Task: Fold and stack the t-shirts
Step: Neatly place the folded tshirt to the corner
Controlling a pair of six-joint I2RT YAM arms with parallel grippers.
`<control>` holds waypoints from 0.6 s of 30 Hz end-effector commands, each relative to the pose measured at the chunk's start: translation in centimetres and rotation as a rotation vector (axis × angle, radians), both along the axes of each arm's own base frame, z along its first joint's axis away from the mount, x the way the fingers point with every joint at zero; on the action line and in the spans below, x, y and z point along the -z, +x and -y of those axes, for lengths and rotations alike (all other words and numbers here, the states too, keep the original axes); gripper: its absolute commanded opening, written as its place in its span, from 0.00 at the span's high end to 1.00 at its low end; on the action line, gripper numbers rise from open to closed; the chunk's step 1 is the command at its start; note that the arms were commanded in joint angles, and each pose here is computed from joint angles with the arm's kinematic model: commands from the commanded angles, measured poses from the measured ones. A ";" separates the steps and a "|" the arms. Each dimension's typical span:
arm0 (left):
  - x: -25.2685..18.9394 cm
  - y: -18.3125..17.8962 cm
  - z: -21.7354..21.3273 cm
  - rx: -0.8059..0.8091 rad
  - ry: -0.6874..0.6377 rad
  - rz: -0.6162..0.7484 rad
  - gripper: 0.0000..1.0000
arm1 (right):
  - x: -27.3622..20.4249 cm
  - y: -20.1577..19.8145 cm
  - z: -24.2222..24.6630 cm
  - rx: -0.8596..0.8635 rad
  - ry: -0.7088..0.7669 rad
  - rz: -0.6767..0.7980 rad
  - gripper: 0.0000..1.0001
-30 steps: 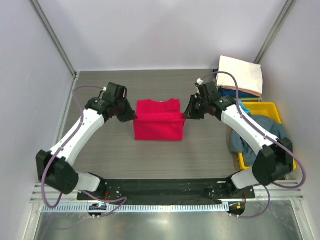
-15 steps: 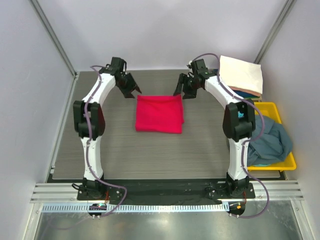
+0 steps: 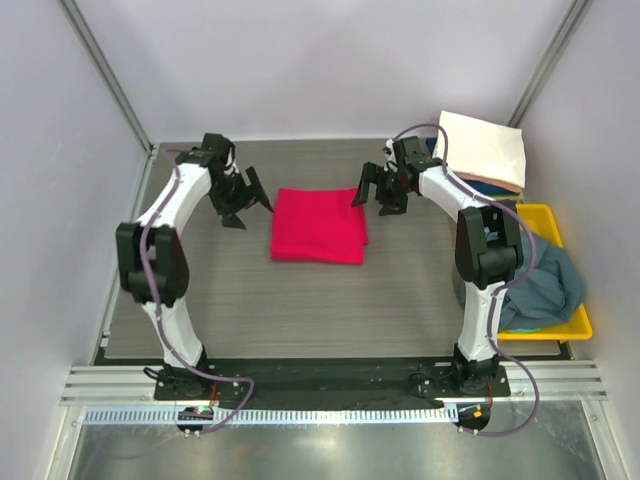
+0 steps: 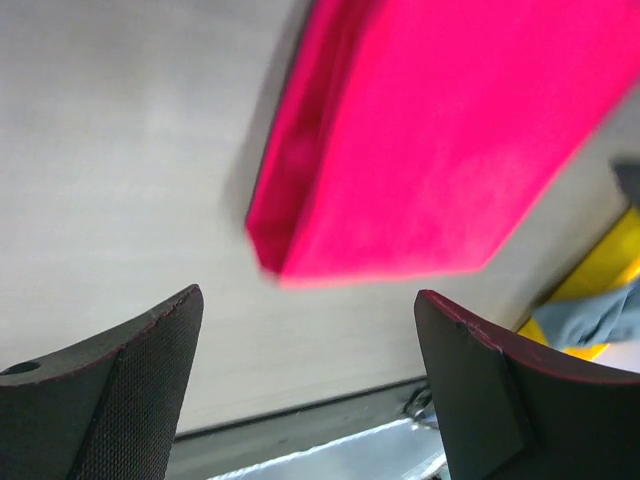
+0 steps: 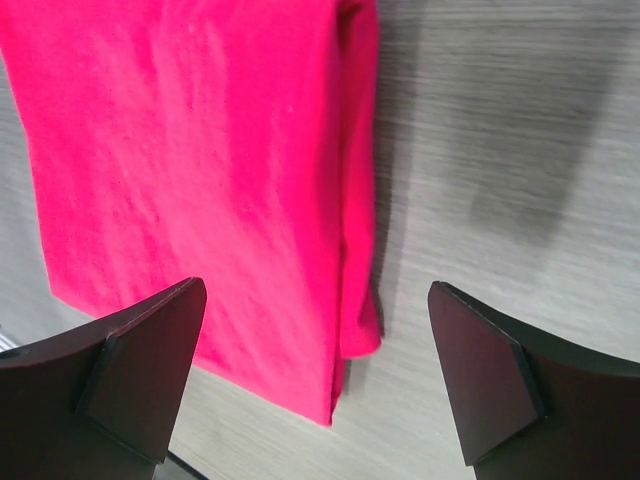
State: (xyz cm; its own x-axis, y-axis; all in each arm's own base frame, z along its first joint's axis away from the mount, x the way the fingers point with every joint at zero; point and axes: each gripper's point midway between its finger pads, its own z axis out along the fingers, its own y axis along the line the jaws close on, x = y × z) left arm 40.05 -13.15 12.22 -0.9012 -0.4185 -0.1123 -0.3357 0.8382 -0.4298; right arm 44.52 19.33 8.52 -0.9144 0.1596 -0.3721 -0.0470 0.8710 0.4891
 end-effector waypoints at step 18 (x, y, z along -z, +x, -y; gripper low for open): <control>-5.5 -18.4 -6.6 0.046 0.219 0.297 0.07 | 11.2 -4.2 -9.1 -0.131 0.307 -0.139 0.21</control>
State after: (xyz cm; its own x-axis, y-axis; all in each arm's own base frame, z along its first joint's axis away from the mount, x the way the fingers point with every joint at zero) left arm 21.94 -7.78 17.02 -0.8655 -0.3244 -0.3817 -0.1894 0.9174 -0.3501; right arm 46.85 26.16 4.35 -0.8917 0.1510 -0.4267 -0.2209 0.6775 0.7015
